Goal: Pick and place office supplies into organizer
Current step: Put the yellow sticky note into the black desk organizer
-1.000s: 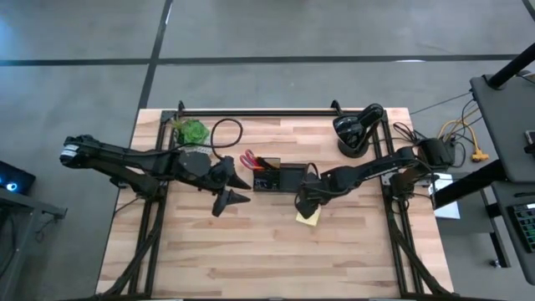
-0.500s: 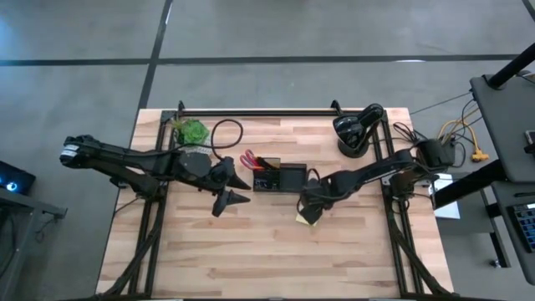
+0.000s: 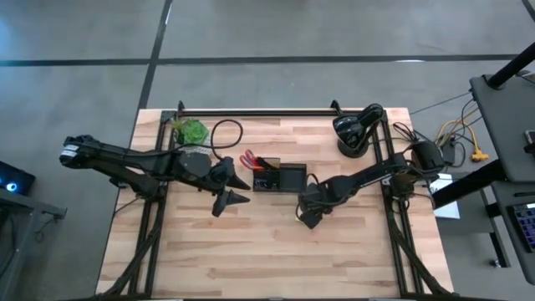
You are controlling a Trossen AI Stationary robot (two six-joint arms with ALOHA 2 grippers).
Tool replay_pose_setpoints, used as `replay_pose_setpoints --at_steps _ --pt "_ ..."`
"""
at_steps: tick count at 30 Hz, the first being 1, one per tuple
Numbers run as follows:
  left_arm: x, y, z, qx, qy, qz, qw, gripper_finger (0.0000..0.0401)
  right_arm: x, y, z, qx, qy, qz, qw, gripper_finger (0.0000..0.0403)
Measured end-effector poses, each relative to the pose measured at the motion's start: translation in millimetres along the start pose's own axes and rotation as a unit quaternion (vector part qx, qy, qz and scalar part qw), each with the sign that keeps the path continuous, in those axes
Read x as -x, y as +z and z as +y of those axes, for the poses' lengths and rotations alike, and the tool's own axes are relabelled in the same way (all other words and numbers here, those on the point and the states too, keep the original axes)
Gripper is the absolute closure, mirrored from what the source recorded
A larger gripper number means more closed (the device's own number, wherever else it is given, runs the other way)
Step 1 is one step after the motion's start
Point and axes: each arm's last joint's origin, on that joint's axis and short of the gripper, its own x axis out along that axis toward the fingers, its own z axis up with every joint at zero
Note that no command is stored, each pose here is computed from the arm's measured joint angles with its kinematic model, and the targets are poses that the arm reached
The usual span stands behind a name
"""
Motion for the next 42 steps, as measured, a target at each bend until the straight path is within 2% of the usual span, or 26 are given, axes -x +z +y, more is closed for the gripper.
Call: replay_pose_setpoints --at_steps 7,22,29,36,42 --pt "0.0 -0.1 0.1 0.000 0.000 0.000 1.000 0.0212 9.0 6.2 5.2 0.005 0.001 -0.059 0.998 0.0218" --pt "6.0 1.8 -1.1 0.000 -0.004 -0.009 1.000 0.0212 22.5 14.8 16.8 0.021 0.004 -0.097 0.995 0.0173" --pt "7.1 1.1 -0.8 0.000 -0.003 -0.006 1.000 0.0212 20.2 18.9 12.3 0.027 -0.002 -0.094 0.995 0.0161" --pt "8.3 0.3 -0.3 0.000 -0.001 -0.002 1.000 0.0212 7.2 23.8 17.9 0.052 0.007 -0.098 0.994 0.0167" --pt "9.1 -0.4 0.1 0.000 0.003 0.001 1.000 0.0212 -1.1 26.4 19.1 0.060 -0.001 -0.096 0.994 0.0188"
